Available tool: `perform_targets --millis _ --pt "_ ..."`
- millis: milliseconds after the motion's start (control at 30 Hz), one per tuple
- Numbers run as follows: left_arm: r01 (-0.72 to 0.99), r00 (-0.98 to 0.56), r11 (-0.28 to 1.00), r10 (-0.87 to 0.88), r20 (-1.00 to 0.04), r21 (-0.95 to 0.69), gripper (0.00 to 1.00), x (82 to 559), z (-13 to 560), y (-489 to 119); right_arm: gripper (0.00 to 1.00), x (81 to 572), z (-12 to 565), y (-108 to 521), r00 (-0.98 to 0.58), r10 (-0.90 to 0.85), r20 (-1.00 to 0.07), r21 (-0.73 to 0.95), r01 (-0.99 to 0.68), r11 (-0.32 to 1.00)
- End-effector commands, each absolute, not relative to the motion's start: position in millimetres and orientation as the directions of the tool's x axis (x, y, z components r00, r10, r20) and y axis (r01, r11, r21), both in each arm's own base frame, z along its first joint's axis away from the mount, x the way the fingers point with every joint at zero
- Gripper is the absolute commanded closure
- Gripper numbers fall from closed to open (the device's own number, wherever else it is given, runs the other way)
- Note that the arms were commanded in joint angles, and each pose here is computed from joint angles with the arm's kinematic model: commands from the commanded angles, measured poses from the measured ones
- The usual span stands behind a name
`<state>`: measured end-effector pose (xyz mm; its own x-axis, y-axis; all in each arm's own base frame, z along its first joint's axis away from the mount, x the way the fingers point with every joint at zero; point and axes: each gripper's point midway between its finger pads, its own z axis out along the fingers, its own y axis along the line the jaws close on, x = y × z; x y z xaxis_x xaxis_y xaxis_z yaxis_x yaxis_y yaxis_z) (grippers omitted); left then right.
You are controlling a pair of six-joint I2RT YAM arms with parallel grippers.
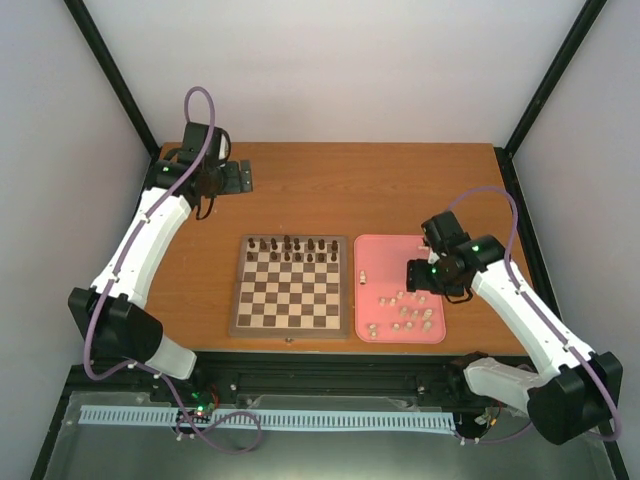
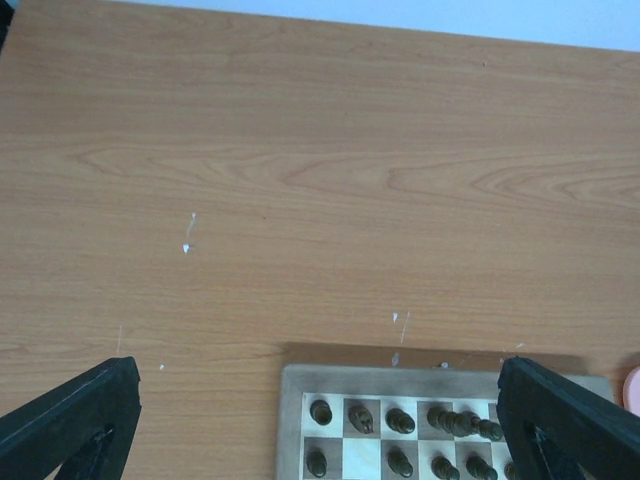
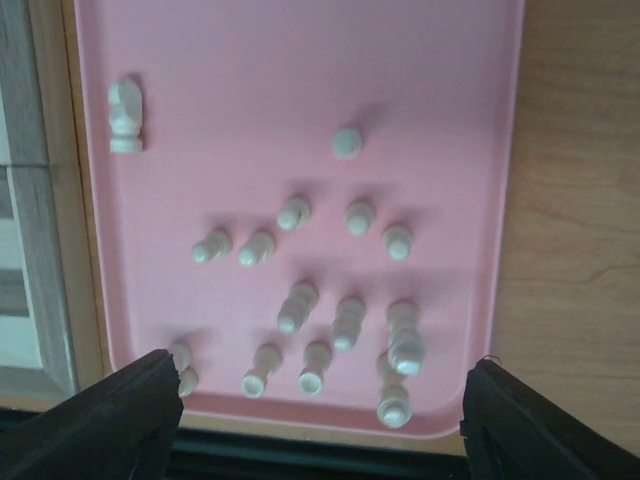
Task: Set up the chess pieces on the board
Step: Pick up the chess piece from the storage box.
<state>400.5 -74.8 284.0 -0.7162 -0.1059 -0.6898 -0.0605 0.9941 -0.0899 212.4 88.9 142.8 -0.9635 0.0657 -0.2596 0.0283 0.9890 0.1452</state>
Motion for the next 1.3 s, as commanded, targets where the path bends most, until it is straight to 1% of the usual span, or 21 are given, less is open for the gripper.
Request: perform_targets --millis 0,133,333,433,567,633,767,900,1033,1133,1267 --pt "-0.053 -0.725 0.991 -0.123 -0.678 -0.124 0.0 399.4 280.2 -81.1 0.24 190.9 141.3 101.2 -0.971 0.056 -0.233 0.199 0.008 0.98" --pt "-0.048 -0.74 0.993 -0.107 -0.664 -0.108 0.0 397.8 273.5 -80.4 0.25 182.6 145.6 118.4 -0.967 -0.021 -0.252 0.21 -0.076 0.975" --pt "-0.029 -0.745 0.996 -0.08 -0.663 -0.087 0.0 393.5 273.2 -79.3 0.27 189.6 160.4 148.3 -0.953 -0.089 -0.288 0.236 -0.161 0.958" --pt "-0.029 -0.746 0.997 -0.068 -0.662 -0.071 0.0 390.9 273.5 -76.4 0.33 193.9 160.4 162.5 -0.951 -0.131 -0.281 0.231 -0.2 0.952" --pt "-0.018 -0.743 0.999 -0.044 -0.668 -0.046 0.0 384.4 273.8 -72.6 0.33 194.3 156.2 178.6 -0.949 -0.19 -0.251 0.201 -0.243 0.949" --pt "-0.007 -0.744 1.0 -0.025 -0.668 -0.029 0.0 381.4 274.2 -70.9 0.33 197.6 159.0 183.2 -0.952 -0.178 -0.248 0.207 -0.232 0.95" --pt "-0.01 -0.775 1.0 -0.024 -0.632 -0.026 0.0 372.6 267.6 -69.7 0.33 209.1 169.4 183.7 -0.953 -0.142 -0.268 0.186 -0.196 0.963" --pt "0.005 -0.782 0.998 -0.033 -0.623 -0.059 0.0 366.6 263.9 -74.8 0.34 212.6 167.7 187.1 -0.946 -0.182 -0.268 0.172 -0.233 0.957" --pt "0.01 -0.754 0.998 -0.037 -0.656 -0.068 0.0 364.9 276.0 -74.4 0.34 205.6 154.5 180.8 -0.948 -0.205 -0.245 0.153 -0.247 0.957" --pt "0.008 -0.747 0.996 -0.051 -0.662 -0.085 0.0 366.2 285.0 -76.2 0.39 205.6 155.7 175.7 -0.95 -0.169 -0.263 0.151 -0.214 0.965" --pt "-0.021 -0.763 0.996 -0.074 -0.642 -0.091 0.0 364.7 281.7 -74.6 0.42 212.2 155.2 169.8 -0.952 -0.123 -0.279 0.15 -0.17 0.974"
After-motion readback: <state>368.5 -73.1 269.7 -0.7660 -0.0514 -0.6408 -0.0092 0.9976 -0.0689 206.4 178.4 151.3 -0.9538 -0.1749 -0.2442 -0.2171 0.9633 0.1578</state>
